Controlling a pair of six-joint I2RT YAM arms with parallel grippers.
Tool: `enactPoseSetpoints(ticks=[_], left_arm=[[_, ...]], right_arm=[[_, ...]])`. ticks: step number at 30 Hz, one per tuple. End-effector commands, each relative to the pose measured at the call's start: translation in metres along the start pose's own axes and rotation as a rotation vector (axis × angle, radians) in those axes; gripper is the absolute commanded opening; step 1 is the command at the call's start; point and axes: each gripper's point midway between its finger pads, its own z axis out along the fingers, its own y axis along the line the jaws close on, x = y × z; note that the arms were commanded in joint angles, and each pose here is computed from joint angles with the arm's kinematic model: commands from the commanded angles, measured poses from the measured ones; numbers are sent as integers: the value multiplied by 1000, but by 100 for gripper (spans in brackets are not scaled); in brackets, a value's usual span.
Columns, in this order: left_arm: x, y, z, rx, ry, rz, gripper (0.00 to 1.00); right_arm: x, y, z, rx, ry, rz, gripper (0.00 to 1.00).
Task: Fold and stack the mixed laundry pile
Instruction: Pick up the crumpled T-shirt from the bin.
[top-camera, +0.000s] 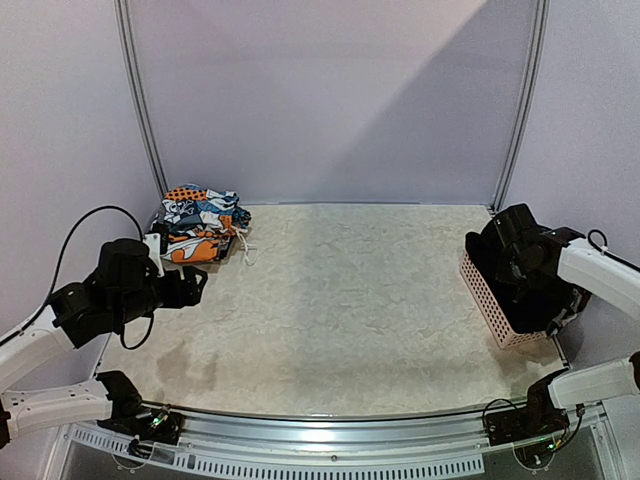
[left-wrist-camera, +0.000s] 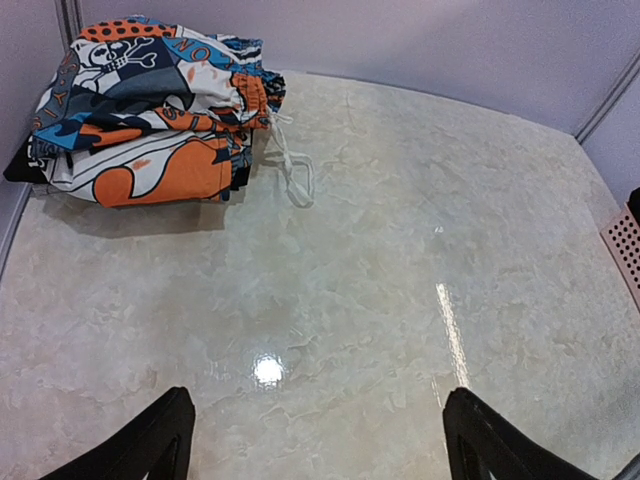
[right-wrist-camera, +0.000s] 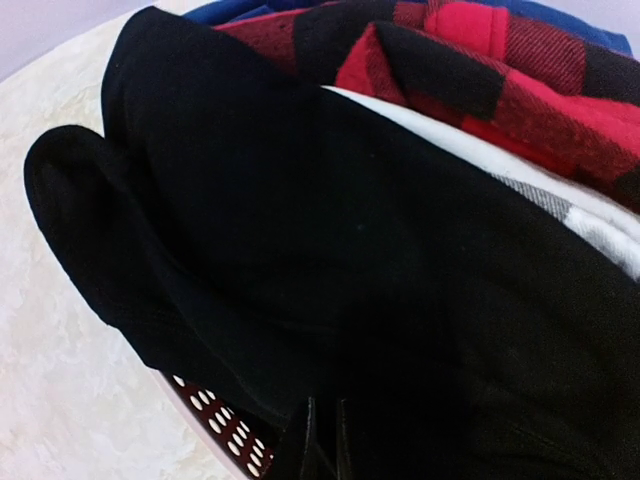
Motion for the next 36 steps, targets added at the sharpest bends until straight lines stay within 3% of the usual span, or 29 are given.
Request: enactPoseSetpoints(ticks=[1,3,4,6,10,12,17,21,30,36], left_arm=[[4,-6,0,25,4,13,88],[4,-6,-1,26,3,13,88],[5,-5,-1,24,4,12,88],[6,-5,-1,24,5,13,88],[6,-5,-1,28,6,13,88],[6,-5,-1,29,5,17,88],[4,-1,-4,15,-10,23,88],[4,-1,-4,15,-11,21,88],[3,-7,1,31,-6,16,88],[1,-10,2,38,-8,17,88]], right_arm=[[-5,-10,-4,27,-31,9,26],[-6,-14,-3,52,-40,14,71],[-6,-16,-2,61,-40,19,82],[-6,-19,4,73,-29,35,88],[-2,-12,20,94,14,17,87],[6,-6,31,105,51,-9,80],[1,-3,28,83,45,2,26],[-19,-6,6,65,8,17,3],[-68,11,-64,-96,-110,21,0],[-90,55,-120,-385,-150,10,0]])
